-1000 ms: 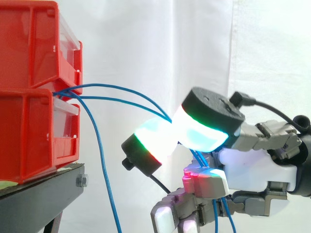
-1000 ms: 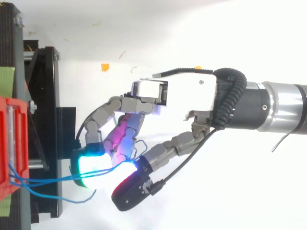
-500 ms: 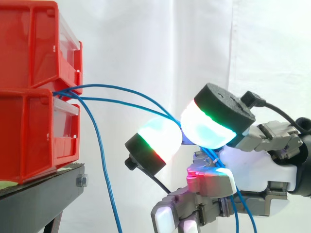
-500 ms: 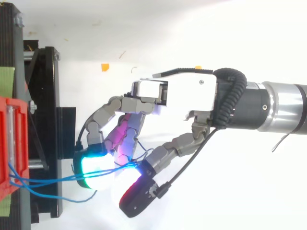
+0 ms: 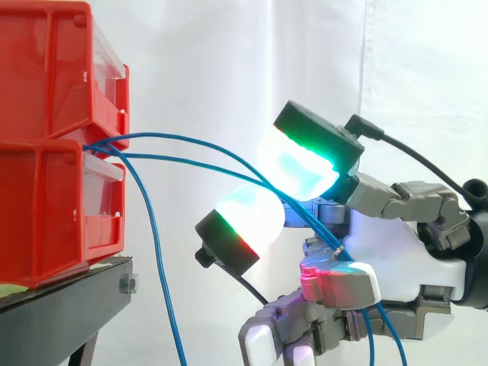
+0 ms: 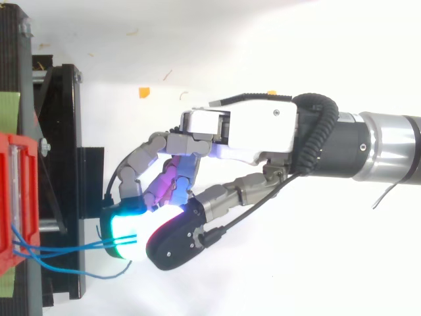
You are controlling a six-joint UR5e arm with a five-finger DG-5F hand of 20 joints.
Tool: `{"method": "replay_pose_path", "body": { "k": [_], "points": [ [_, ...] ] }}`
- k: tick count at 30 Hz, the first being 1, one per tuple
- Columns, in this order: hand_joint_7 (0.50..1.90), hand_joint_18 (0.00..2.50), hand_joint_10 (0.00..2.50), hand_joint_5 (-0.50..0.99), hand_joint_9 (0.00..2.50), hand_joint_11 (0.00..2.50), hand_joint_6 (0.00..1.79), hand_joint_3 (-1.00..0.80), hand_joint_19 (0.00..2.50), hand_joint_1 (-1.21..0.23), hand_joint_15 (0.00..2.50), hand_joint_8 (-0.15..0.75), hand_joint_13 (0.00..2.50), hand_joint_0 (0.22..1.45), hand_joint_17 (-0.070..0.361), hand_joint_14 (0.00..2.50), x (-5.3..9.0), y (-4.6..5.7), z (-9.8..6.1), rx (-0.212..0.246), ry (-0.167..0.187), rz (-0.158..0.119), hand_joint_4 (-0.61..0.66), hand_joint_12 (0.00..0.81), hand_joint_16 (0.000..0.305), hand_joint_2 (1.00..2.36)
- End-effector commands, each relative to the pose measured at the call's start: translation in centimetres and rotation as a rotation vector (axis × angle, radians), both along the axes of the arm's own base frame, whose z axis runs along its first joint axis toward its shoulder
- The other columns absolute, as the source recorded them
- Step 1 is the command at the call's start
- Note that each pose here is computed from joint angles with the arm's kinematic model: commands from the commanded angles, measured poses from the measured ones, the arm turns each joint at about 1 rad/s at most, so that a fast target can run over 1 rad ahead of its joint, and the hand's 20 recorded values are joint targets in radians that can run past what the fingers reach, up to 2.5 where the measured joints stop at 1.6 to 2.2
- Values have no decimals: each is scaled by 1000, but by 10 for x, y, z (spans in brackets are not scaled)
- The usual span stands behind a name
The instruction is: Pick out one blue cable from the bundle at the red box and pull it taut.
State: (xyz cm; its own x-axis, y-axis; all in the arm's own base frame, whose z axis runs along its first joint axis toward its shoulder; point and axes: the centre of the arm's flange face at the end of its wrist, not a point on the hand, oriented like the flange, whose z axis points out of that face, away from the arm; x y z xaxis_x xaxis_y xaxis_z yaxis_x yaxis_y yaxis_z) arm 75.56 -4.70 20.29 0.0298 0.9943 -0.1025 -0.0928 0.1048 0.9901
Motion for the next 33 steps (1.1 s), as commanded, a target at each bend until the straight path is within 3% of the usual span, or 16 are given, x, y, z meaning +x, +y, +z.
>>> {"method": "replay_pose_path", "body": {
  "k": [1, 12, 22, 33],
  "points": [
    [976, 855, 35, -45, 1419, 883, 886, -307, 712, -595, 427, 285, 932, 589, 105, 17, 0, 0, 0, 0, 0, -1, -37, 326, 46, 1016],
    [956, 859, 35, -63, 1377, 892, 896, -278, 708, -688, 429, 289, 926, 579, 107, 19, 0, 0, 0, -1, 0, 6, -16, 331, 47, 1016],
    [906, 855, 34, -69, 1374, 861, 873, -494, 701, -632, 430, 282, 930, 556, 110, 17, 0, 0, 0, -1, 0, 6, -15, 337, 49, 1000],
    [914, 838, 34, -71, 1357, 860, 850, -447, 706, -626, 424, 281, 918, 576, 108, 17, 0, 0, 0, -1, 0, 6, -24, 334, 48, 1004]
  ]
}}
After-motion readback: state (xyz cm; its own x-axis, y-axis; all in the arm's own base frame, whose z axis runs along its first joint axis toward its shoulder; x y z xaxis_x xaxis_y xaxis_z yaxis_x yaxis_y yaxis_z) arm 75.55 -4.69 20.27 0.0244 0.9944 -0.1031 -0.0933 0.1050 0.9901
